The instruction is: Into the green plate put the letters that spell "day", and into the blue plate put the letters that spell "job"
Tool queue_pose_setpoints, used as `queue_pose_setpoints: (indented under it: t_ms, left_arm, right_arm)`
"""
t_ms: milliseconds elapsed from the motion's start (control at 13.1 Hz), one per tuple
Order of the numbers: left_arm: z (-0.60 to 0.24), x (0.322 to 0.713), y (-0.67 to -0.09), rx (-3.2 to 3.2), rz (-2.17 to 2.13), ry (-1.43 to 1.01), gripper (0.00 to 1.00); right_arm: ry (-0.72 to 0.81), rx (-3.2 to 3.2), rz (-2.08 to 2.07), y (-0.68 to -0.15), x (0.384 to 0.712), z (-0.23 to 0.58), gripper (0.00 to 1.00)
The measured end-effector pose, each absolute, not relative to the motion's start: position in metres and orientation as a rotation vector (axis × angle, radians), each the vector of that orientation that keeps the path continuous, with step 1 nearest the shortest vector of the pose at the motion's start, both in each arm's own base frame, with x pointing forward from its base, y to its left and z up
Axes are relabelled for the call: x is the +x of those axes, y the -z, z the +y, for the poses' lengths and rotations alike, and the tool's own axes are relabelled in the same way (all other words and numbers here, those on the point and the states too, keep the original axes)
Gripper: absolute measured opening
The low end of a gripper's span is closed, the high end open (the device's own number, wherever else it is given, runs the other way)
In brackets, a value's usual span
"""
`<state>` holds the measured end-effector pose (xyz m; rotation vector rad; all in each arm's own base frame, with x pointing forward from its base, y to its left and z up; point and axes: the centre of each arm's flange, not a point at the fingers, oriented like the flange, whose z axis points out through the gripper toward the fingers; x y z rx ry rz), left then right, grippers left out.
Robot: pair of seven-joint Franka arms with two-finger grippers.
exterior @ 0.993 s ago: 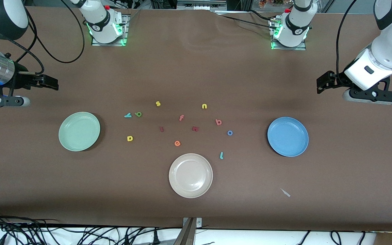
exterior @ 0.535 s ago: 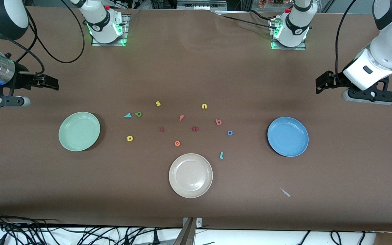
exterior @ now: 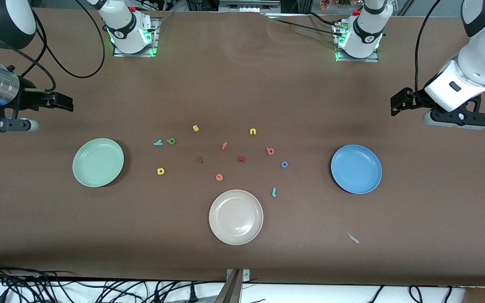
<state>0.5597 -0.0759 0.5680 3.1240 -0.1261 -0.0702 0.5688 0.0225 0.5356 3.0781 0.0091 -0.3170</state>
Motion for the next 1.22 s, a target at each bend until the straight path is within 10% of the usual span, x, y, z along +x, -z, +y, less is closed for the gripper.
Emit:
queue_pose_setpoints:
  t_ms: [1222]
  left_arm:
    - [-0.0797, 0.5593, -0.5685, 3.124, -0.137, 0.069, 1.0]
  right_arm:
    - [0.317, 3.078, 0.009, -0.5356, 0.5688, 0.0226, 1.0]
